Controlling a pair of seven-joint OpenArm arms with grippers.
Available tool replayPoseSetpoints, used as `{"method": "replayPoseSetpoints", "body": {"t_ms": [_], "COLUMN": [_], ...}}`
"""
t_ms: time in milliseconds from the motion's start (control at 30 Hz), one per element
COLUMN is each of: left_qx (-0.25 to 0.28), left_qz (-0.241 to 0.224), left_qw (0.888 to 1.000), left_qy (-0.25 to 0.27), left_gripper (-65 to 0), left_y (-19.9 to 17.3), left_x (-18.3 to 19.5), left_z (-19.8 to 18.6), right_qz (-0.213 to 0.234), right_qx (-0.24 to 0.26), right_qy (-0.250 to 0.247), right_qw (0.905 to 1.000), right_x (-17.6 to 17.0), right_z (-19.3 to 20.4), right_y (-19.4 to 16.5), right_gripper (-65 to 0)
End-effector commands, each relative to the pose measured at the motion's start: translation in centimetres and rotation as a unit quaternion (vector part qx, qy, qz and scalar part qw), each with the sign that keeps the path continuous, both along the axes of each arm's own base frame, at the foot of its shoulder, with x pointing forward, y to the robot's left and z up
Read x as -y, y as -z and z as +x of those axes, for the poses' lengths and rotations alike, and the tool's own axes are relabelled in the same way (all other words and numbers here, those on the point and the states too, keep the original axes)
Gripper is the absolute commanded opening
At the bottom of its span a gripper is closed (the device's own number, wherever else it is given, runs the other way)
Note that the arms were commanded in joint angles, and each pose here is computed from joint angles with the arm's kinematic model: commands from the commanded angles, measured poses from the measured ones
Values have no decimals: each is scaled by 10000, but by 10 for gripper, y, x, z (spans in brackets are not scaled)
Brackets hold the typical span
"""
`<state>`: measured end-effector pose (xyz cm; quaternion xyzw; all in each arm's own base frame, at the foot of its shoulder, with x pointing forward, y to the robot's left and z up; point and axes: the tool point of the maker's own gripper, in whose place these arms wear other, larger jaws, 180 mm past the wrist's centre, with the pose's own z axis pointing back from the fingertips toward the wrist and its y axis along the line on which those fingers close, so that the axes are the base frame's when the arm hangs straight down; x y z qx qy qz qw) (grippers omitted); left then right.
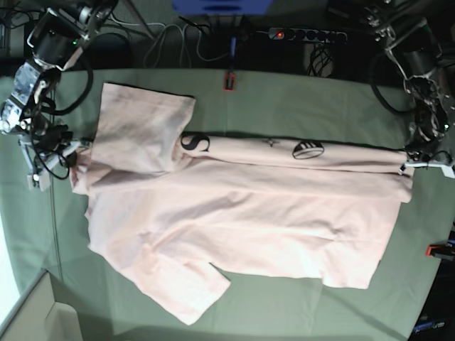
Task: Layout the t-shirt on the table in an organized manner, then fold the t-shirt properly
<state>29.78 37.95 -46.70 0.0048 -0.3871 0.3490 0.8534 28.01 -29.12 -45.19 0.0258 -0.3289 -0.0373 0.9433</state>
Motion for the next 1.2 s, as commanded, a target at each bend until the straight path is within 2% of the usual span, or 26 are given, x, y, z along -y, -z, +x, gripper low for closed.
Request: {"method": "replayPoseSetpoints", "body": {"t_ms": [0, 200, 400, 600, 800, 933, 1067, 1167], "left_qx": [117, 163, 203, 90, -87, 107, 129, 228], "left_qz": [247, 539, 769, 886, 779, 550, 573, 738], "left_qw": [9996, 9983, 9963, 9953, 9962, 9984, 9982, 9970], "left_qy": [-28, 173, 314, 384, 367, 5, -76, -9], "left_gripper": [-649, -649, -649, -649, -649, -649, -649, -649], "left_y": [-17, -47, -66, -62, -48, -52, -55, -68], "left_x": [-18, -26, -26, -21, -19, -33, -38, -39], "left_z": [5, 4, -1, -22, -44, -57, -63, -63], "right_qz": [-201, -682, -809, -806, -795, -821, -876, -1137], "right_qx": [298, 488, 436, 146, -21, -8, 13, 134], "right_qy": [-6, -108, -143, -159, -149, 267, 458, 562], "right_qw": [9994, 9964, 9957, 9965, 9967, 9963, 9951, 9918], "right_x": [13, 22, 22, 23, 23, 43, 54, 65], "right_z": [9, -2, -17, -42, -57, -69, -76, -83], "right_y": [-20, -45, -46, -32, -24, -27, -31, -49], "right_gripper": [-650, -650, -650, -650, -650, -650, -650, -650]}}
